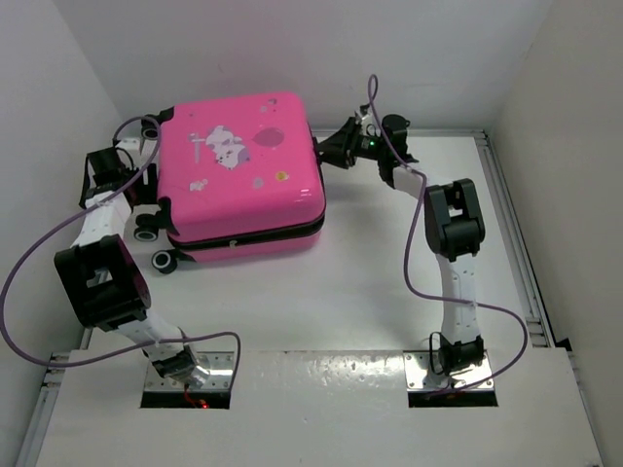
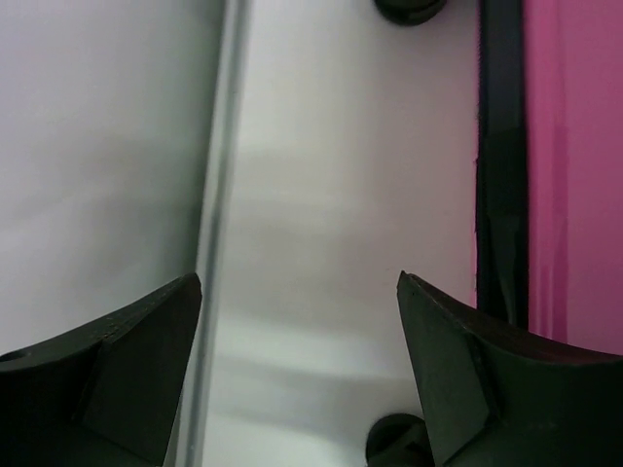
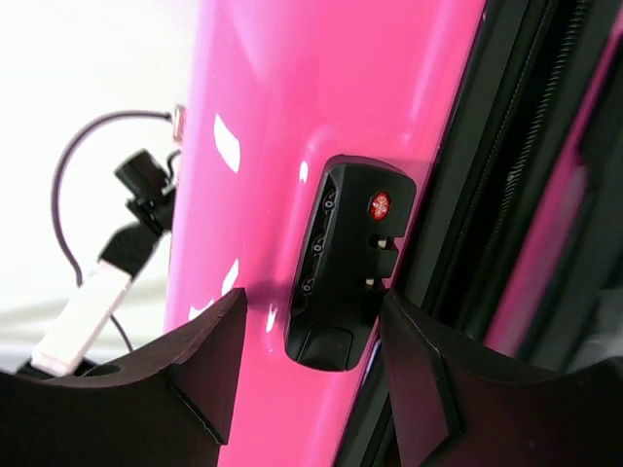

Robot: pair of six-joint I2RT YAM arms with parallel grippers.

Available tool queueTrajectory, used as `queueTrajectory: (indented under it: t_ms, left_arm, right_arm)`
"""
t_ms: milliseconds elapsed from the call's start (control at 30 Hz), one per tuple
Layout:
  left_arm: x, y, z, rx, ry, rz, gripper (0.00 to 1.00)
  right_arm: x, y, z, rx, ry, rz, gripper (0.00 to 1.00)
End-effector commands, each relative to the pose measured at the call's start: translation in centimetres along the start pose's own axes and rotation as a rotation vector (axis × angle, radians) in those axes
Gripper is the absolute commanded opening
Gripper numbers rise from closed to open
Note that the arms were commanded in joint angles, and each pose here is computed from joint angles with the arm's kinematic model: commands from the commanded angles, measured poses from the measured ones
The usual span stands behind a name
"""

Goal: Pack the luggage

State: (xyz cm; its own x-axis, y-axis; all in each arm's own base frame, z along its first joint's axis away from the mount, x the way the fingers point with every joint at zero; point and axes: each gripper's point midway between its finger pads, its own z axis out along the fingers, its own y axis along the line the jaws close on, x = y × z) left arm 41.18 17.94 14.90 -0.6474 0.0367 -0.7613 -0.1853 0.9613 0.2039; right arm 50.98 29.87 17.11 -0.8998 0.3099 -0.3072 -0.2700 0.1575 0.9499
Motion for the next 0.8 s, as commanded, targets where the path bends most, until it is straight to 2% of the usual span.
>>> queueTrajectory:
  t_ms: [0,167,300,367,433,500,533,567,633,667,700,767]
  left_arm:
    - [-3.2,-14.0,-2.1,0.453,-0.063,0.042,0.88]
    - [-4.4,-15.8,-2.6,0.492,-0.084,0.049,0.9]
    - [-5.1,-17.9,-3.1,0.536,-0.098,0.078,0.9]
    - [-5.1,-18.3,-3.1,0.537,-0.101,0.099,0.9]
    - [-5.0,-19.1,-3.5,0.537,-0.102,0.123,0.9]
    - [-4.5,-19.0,-3.9,0.52,-0.098,0.129,0.93]
    - [-4.6,-19.0,-4.0,0.519,-0.11,0.13,0.96]
    - [-4.5,-18.8,-4.4,0.508,-0.114,0.103,0.99]
    - [-5.1,-18.9,-4.9,0.514,-0.159,0.096,0.99]
    - [-5.4,-18.5,-5.2,0.513,-0.18,0.075,0.99]
    - [-5.4,-18.4,-5.9,0.51,-0.202,0.067,0.99]
    - [-5.8,-18.1,-6.4,0.488,-0.238,0.025,0.99]
  right_arm:
    - [1.0,17.4,0.8,-0.28,0.045,-0.339,0.55]
    - [-0.5,18.8,0.0,-0.281,0.021,-0.371,0.55]
    - [-1.8,14.9,-1.0,-0.189,-0.009,-0.324,0.55]
    - [-2.6,12.9,-1.7,-0.137,-0.033,-0.315,0.61]
    - [-5.5,10.2,-3.8,-0.068,-0.104,-0.321,0.69]
    - [-8.7,7.5,-6.4,0.019,-0.178,-0.338,0.72]
    - [-10.1,8.0,-7.0,0.023,-0.201,-0.386,0.72]
    - [-11.6,6.5,-8.4,0.081,-0.231,-0.416,0.74]
    - [-14.8,6.5,-11.0,0.13,-0.295,-0.453,0.74]
    - [-15.1,6.2,-11.2,0.159,-0.294,-0.51,0.74]
    - [-17.9,5.6,-14.2,0.232,-0.39,-0.528,0.74]
    - [-19.7,5.4,-17.4,0.336,-0.46,-0.607,0.75]
